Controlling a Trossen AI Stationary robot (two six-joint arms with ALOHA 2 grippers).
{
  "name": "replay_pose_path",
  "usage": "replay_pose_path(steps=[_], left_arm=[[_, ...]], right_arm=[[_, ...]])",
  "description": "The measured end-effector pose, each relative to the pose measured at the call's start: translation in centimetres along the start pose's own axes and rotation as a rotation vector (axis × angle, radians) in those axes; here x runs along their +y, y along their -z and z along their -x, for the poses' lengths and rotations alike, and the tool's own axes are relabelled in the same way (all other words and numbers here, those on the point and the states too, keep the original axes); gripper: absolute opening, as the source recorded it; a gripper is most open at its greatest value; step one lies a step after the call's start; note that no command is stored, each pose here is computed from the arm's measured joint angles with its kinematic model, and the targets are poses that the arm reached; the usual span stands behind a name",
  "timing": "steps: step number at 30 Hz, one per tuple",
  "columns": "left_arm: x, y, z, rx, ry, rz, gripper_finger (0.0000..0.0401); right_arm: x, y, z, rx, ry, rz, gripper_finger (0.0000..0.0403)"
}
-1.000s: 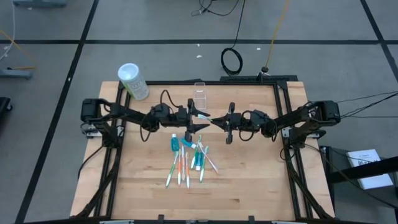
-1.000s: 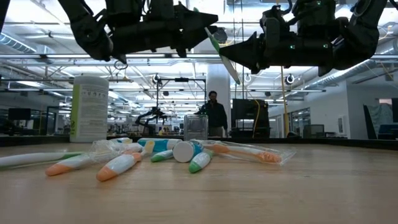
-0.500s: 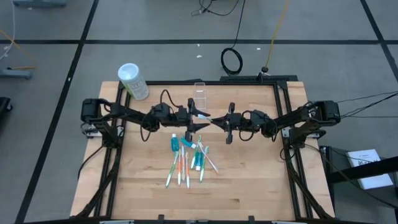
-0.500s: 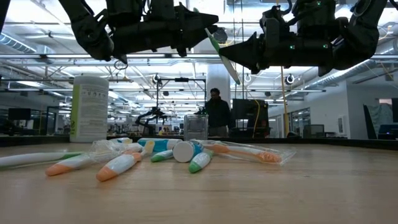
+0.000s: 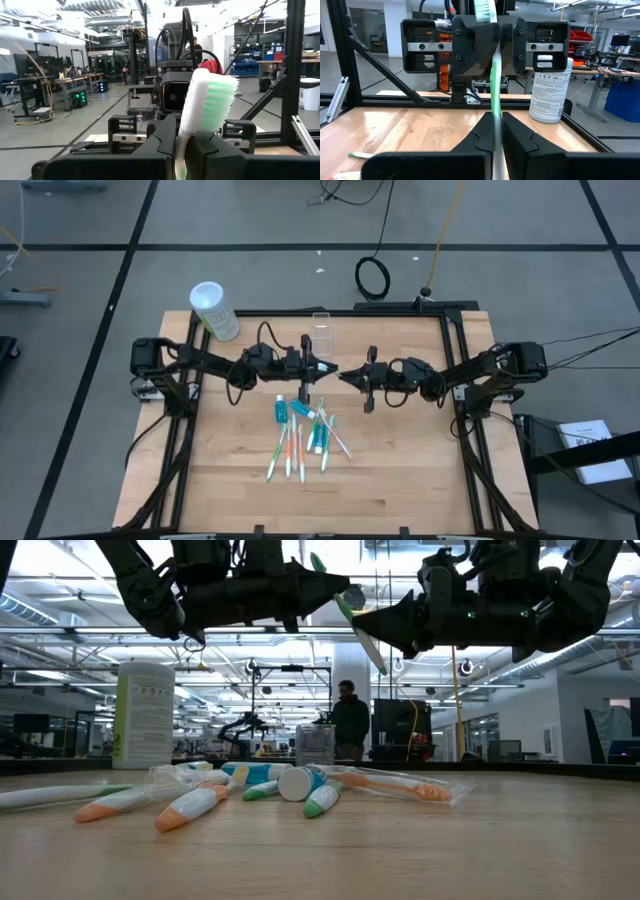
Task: Pick & Place toothbrushing station
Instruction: Put the green toothbrush into the transparent organizer
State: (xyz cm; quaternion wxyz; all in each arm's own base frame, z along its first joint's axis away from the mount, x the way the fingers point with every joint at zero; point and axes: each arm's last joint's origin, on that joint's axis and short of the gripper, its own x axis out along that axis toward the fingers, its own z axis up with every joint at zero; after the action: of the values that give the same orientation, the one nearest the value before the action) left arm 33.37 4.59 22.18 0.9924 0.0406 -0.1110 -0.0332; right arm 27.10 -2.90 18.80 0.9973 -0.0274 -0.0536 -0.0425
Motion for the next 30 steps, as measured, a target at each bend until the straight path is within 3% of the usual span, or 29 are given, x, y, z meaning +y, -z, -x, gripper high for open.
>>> replay_pose_path(steps=[4, 9, 14, 19, 24, 30], left_arm=[[0.5, -0.4, 0.2, -0.002, -0.032, 0.014, 0.0031], [2.2, -2.2, 1.0, -0.031, -0.085, -0.001, 0.0012], [4.4, -3.8, 2.3, 0.016, -0.247, 0.001, 0.0027], [8.1, -5.7, 2.4, 0.141, -0.412, -0.011, 0.0011], [11.3, -7.7, 1.8, 0.231, -0.461, -0.029, 0.002], [14.9, -7.2, 3.5, 0.263, -0.545, 0.013, 0.0011]], right_arm=[[-0.1, 0.0, 0.0, -0.002, 0.007, -0.029, 0.0033], [-0.1, 0.1, 0.0, 0.006, 0.025, -0.072, 0.0088], [-0.2, 0.2, 0.0, 0.018, 0.057, -0.073, 0.0118], [-0.2, 0.6, 0.0, 0.06, 0.103, -0.073, 0.013], [-0.4, 0.7, 0.1, 0.066, 0.131, -0.071, 0.013], [-0.4, 0.7, 0.0, 0.073, 0.131, -0.068, 0.0128]])
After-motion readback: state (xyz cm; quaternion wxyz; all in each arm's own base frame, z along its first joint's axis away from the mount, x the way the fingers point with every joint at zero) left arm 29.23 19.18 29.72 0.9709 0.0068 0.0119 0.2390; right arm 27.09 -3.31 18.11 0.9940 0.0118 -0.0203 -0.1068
